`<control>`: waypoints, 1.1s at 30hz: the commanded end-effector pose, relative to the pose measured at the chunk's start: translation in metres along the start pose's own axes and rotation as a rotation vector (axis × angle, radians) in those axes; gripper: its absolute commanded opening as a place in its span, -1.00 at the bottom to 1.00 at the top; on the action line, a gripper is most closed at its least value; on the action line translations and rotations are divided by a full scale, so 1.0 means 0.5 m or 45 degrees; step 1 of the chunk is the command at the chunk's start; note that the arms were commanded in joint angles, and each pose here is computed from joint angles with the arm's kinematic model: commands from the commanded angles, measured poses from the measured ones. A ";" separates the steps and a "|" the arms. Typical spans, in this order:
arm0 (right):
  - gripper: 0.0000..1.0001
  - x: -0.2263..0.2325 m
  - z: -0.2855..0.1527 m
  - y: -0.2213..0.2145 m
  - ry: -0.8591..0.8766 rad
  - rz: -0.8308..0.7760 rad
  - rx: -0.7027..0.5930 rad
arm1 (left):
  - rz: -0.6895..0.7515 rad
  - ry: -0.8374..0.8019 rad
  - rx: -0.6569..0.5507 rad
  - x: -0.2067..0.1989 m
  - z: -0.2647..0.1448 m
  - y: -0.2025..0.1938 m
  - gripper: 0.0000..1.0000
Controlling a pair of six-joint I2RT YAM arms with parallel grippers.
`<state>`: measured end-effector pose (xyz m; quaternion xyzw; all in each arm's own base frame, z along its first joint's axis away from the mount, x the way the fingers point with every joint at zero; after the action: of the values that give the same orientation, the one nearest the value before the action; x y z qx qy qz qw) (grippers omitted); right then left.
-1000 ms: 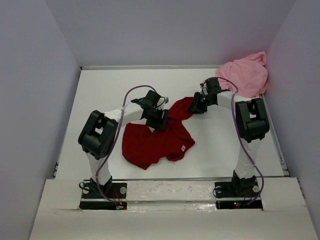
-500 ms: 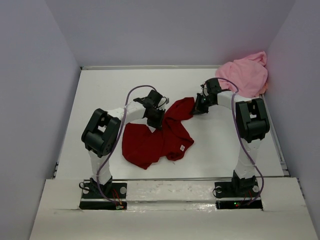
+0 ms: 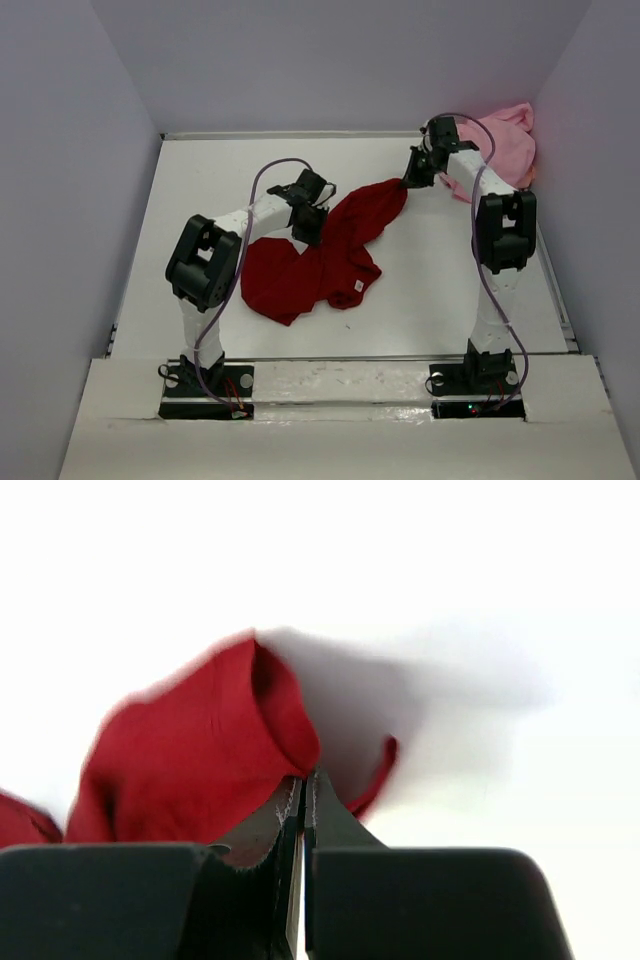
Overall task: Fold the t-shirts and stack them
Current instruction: Flatten out the tshirt
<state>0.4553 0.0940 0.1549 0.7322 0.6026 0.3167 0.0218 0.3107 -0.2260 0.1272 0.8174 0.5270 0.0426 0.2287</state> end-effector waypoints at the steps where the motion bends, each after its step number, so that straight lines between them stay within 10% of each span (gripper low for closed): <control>1: -1.00 0.018 0.007 0.066 0.047 -0.046 -0.042 | 0.036 0.021 0.002 0.005 -0.021 0.004 -1.00; 3: -0.69 0.025 0.031 0.085 0.091 -0.029 -0.035 | 0.041 0.029 0.007 0.009 -0.023 -0.003 -1.00; 4: -0.19 0.025 0.038 0.089 0.097 -0.023 -0.032 | 0.045 0.028 0.007 0.008 -0.024 -0.004 -1.00; 8: 0.22 0.023 0.049 0.089 0.092 -0.005 -0.026 | 0.055 0.031 0.005 0.009 -0.031 -0.010 -1.00; 33: 0.21 -0.068 0.071 0.014 0.130 0.165 0.013 | 0.083 0.021 0.000 0.007 -0.034 0.003 -1.00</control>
<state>0.4549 0.0680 0.1145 0.7635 0.5660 0.3095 -0.0324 0.3081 -0.2198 0.1225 0.8312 0.5114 0.0519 0.2117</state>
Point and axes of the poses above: each gripper's point midway between its finger pads, its own z axis out along the fingers, its own x axis along the line the jaws close on, y = z × x, the point moved 9 cm from there along -z, back along the fingers, and after that the axes turned 3 degrees about z, right-handed, at the moved point
